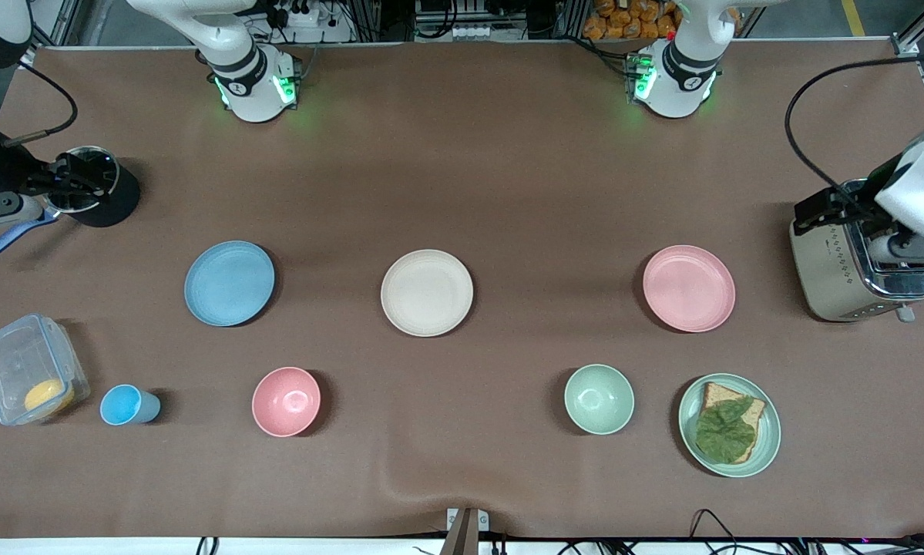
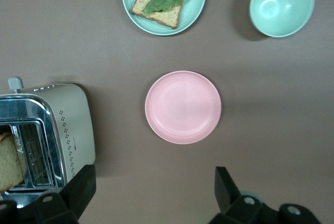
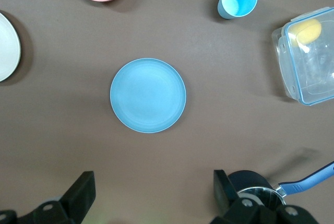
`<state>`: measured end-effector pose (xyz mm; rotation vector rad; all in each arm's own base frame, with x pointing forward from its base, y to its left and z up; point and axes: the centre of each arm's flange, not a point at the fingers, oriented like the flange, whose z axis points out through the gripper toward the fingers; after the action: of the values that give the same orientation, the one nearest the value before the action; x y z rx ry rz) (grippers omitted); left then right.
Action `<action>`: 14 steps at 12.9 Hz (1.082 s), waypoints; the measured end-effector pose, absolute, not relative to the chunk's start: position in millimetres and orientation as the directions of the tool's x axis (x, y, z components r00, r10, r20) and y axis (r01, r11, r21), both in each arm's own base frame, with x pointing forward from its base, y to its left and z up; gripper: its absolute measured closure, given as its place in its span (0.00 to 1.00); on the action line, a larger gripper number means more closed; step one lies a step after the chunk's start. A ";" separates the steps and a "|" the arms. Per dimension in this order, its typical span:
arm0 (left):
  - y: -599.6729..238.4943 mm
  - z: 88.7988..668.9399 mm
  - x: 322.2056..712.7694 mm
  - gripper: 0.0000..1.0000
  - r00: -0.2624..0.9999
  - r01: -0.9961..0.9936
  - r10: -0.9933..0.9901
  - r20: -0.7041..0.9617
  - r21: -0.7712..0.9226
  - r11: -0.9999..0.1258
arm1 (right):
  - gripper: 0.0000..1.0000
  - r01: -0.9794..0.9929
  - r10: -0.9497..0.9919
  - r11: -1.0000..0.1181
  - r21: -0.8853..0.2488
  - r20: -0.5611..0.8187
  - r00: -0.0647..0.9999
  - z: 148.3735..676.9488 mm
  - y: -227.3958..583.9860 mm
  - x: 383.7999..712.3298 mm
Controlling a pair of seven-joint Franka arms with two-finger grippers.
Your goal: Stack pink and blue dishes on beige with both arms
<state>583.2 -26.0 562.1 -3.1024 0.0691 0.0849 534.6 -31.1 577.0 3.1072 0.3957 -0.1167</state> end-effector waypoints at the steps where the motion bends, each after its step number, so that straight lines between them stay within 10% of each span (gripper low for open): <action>1: -25.0 546.1 584.6 0.00 0.997 -0.048 -0.046 -0.058 -0.046 -0.998 | 0.00 0.251 0.250 -0.968 -0.002 -0.075 0.965 577.0 -31.0 534.6; 14: 20.7 298.3 557.2 0.00 0.997 -0.050 -0.045 -0.062 -0.083 -0.995 | 0.00 0.251 0.250 -0.968 -0.003 -0.076 0.965 576.8 -31.0 534.6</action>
<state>557.2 20.7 298.3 -3.0549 0.0730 0.0920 534.6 -31.0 576.8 3.1072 0.3959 -0.1182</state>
